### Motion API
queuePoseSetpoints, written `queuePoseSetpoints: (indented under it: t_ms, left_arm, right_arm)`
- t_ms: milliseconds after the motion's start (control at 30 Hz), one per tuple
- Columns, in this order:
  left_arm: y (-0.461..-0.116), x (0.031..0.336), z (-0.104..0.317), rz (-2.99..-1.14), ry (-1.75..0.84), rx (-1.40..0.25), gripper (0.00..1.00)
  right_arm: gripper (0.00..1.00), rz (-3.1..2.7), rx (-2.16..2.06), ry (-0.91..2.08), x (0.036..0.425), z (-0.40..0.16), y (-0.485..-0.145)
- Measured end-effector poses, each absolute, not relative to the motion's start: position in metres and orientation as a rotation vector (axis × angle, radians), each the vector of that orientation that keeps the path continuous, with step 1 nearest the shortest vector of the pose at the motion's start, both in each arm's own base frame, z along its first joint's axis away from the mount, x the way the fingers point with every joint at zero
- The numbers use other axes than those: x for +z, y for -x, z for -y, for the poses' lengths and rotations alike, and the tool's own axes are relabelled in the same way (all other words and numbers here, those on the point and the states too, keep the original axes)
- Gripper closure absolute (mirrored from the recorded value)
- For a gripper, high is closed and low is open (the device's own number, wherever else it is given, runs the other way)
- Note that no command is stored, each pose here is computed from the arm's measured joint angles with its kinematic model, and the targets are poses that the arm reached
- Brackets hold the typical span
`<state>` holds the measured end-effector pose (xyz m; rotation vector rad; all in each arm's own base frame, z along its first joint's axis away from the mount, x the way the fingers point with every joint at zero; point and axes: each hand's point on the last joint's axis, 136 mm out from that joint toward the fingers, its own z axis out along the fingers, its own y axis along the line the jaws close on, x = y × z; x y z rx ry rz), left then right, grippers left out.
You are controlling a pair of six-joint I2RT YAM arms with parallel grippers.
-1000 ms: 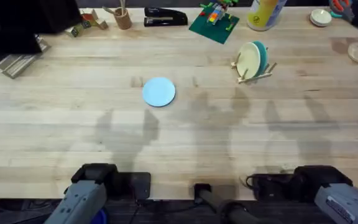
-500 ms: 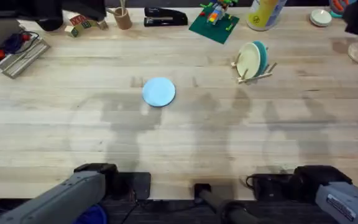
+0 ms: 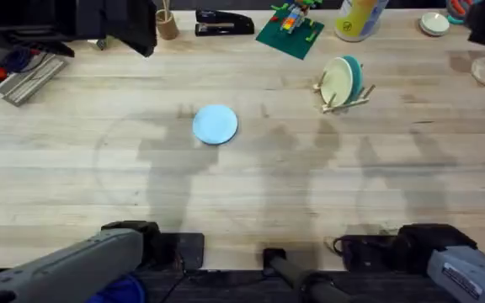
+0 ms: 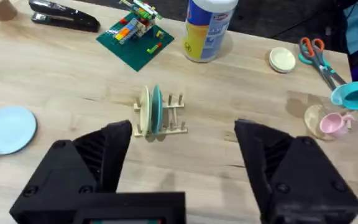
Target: Pick up the plates from the table one by one and place each into a slot on the dish rack.
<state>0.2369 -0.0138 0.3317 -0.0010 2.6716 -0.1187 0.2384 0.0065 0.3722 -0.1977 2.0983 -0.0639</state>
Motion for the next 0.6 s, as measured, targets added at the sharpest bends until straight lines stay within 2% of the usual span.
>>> queuePoseSetpoints:
  t_ms: [167, 200, 267, 367, 400, 467, 600]
  left_arm:
    - [-0.2386, 0.3299, 0.0137, -2.68, 0.001, -0.119, 0.008]
    - [-0.2387, 0.3297, 0.0138, -2.681, 0.009, -0.121, 0.058]
    - [-0.2387, 0.3297, 0.0138, -2.681, 0.009, -0.121, 0.338]
    - [-0.238, 0.3294, 0.0139, -2.684, 0.009, -0.122, 0.828]
    - [-0.2368, 0.3288, 0.0138, -2.69, 0.007, -0.121, 0.921]
    - [-0.2348, 0.3269, 0.014, -2.705, 0.011, -0.123, 0.956]
    - [-0.2368, 0.3254, 0.014, -2.712, 0.011, -0.123, 0.958]
  right_arm:
    - [0.007, -2.098, -0.064, 0.198, 0.3723, -0.0065, -0.2384]
    - [0.007, -2.098, -0.064, 0.198, 0.3722, -0.0065, -0.2384]
    - [0.007, -2.098, -0.064, 0.198, 0.3722, -0.0065, -0.2384]
    - [0.007, -2.098, -0.064, 0.198, 0.3723, -0.0065, -0.2384]
    - [0.007, -2.098, -0.064, 0.198, 0.3723, -0.0065, -0.2384]
    - [0.007, -2.098, -0.064, 0.198, 0.3723, -0.0065, -0.2384]
    - [0.007, -2.098, -0.064, 0.198, 0.3722, -0.0065, -0.2384]
